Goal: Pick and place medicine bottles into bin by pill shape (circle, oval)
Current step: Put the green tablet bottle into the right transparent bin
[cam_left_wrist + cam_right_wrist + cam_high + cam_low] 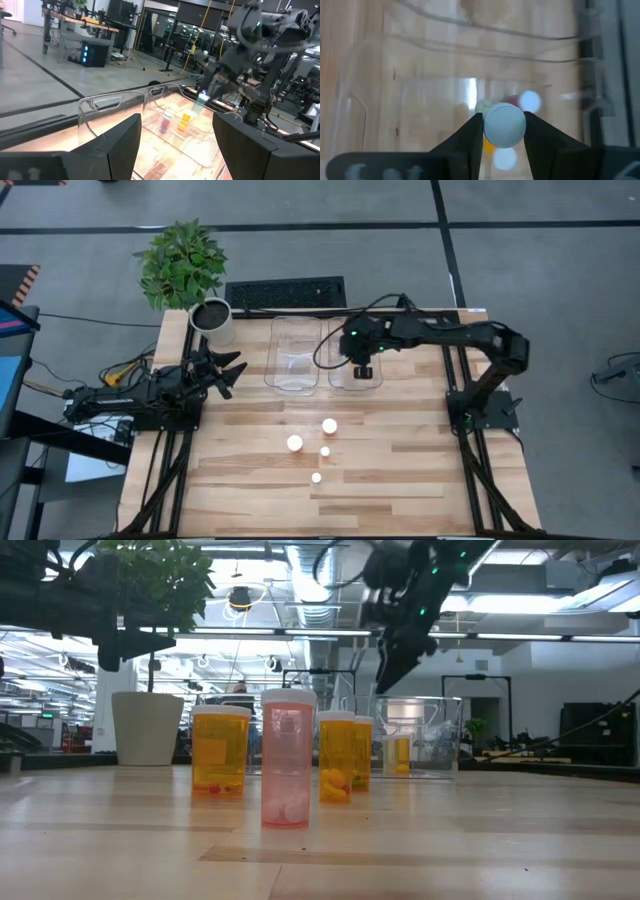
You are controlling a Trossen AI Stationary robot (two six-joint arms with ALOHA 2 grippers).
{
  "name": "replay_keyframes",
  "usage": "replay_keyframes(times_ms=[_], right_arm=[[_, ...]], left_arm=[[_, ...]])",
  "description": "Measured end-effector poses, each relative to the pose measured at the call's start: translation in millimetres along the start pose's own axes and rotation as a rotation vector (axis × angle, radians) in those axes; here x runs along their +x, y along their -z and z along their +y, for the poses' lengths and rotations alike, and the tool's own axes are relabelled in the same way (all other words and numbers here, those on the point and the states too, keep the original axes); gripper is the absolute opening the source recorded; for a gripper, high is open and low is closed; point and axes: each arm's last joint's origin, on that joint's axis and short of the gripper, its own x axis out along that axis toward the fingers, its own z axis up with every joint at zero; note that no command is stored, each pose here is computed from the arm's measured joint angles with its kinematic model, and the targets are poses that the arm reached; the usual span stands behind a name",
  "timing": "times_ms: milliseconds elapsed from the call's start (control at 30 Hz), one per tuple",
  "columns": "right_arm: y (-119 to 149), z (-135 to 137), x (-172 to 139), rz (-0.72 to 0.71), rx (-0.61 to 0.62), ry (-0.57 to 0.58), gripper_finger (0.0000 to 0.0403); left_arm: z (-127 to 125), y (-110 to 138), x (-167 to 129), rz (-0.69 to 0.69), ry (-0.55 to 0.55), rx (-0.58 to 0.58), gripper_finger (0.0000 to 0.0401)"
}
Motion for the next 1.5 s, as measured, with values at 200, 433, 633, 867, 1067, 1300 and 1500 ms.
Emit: replay_keyframes(times_ms=[200,433,633,867,1067,1300,1500], right_arm=[[6,1,33,0.076,0.005,-0.084,0.0136],[9,-10,40,0.043,0.040,-0.107,0.0134],[12,-17,40,0.040,0.060,-0.099,0.0135],[12,-19,40,0.023,0.058,-0.107,0.0135],[13,-21,40,0.025,0.063,-0.108,0.0135],[12,-20,40,0.026,0.061,-0.110,0.0135],[13,-21,40,0.024,0.071,-0.107,0.0134]], left_arm=[[0,0,0,0.000,-0.001,0.004,0.0240],[0,0,0,-0.001,0.000,0.007,0.0240],[0,0,0,-0.002,-0.005,0.007,0.0240],[0,0,0,-0.005,-0.014,0.008,0.0240],[1,0,0,-0.006,-0.018,0.008,0.0240],[1,0,0,-0.007,-0.018,0.008,0.0240],[1,0,0,-0.007,-0.019,0.008,0.0240]])
